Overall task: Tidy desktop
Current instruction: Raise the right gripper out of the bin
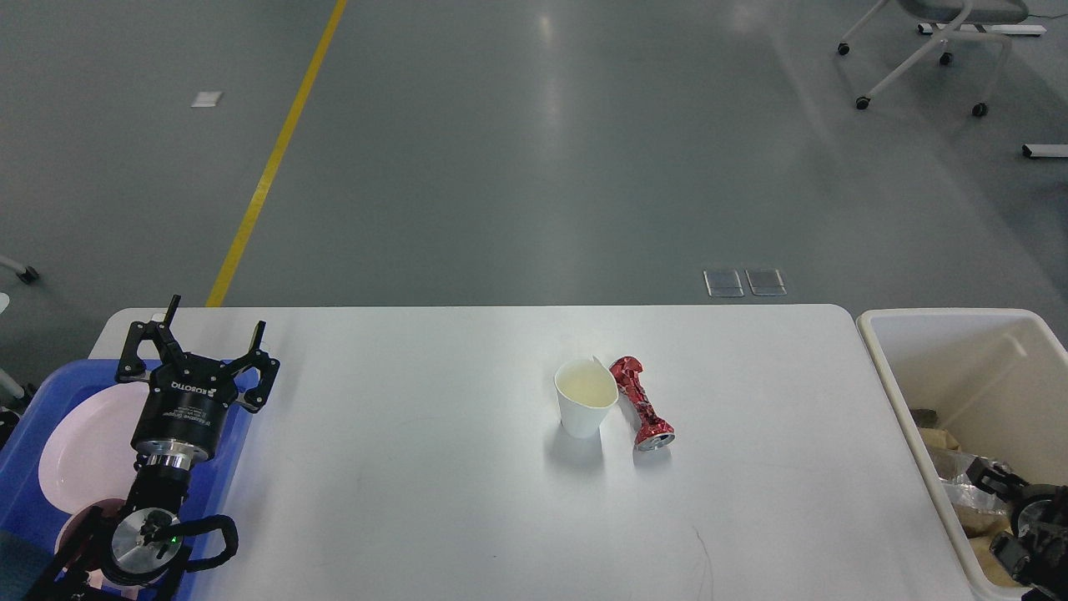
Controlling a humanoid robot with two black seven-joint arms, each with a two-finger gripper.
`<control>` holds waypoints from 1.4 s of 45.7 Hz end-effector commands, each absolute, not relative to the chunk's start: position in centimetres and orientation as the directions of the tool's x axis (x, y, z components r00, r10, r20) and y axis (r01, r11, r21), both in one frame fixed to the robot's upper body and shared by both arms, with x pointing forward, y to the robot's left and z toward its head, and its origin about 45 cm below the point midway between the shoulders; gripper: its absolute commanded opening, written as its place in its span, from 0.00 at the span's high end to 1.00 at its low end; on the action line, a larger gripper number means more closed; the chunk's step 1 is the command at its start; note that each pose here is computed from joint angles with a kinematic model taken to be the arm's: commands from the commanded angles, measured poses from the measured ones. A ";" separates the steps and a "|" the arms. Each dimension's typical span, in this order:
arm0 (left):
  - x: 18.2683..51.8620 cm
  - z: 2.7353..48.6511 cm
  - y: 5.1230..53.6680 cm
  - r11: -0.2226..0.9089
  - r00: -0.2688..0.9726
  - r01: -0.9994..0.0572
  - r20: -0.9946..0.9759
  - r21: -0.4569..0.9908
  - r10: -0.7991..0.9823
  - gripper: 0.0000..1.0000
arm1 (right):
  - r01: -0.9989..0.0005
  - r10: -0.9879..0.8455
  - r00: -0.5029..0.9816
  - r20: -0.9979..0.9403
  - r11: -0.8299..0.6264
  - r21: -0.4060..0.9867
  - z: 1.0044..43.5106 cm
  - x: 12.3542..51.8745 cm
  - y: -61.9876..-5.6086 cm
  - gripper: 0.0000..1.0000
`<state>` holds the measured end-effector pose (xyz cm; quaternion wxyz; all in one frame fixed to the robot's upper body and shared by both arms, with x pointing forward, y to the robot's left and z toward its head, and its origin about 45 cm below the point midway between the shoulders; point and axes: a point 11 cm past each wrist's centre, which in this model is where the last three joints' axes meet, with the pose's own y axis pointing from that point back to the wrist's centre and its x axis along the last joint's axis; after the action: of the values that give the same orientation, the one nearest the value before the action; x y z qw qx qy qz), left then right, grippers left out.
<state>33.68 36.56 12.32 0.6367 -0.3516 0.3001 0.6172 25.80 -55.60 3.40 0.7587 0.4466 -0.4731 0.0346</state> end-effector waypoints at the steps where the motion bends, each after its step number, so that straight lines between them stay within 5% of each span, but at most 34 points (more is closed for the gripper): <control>1: 33.7 12.3 36.6 -0.010 0.057 -0.997 -0.816 -0.077 0.575 0.04 | -0.421 -0.425 0.583 0.693 0.571 0.705 5.8 27.3 -57.0 0.00; 14: 33.7 12.3 36.6 -0.009 0.058 -0.997 -0.816 -0.078 0.575 0.04 | -0.250 -0.531 0.734 0.424 0.370 0.895 13.9 32.1 -55.0 0.00; 34: 33.7 12.3 36.6 -0.010 0.057 -0.997 -0.816 -0.077 0.575 0.04 | -0.077 -0.248 0.962 0.115 0.157 0.985 29.7 38.5 -40.8 0.00; 64: 33.7 12.3 36.6 -0.009 0.058 -0.997 -0.816 -0.078 0.575 0.04 | -0.165 0.100 0.982 0.160 0.046 0.985 45.2 30.7 -22.7 0.00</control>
<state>33.68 36.56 12.31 0.6365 -0.3512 0.3003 0.6175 33.22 -25.52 42.98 0.7190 0.6911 -0.0454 0.0584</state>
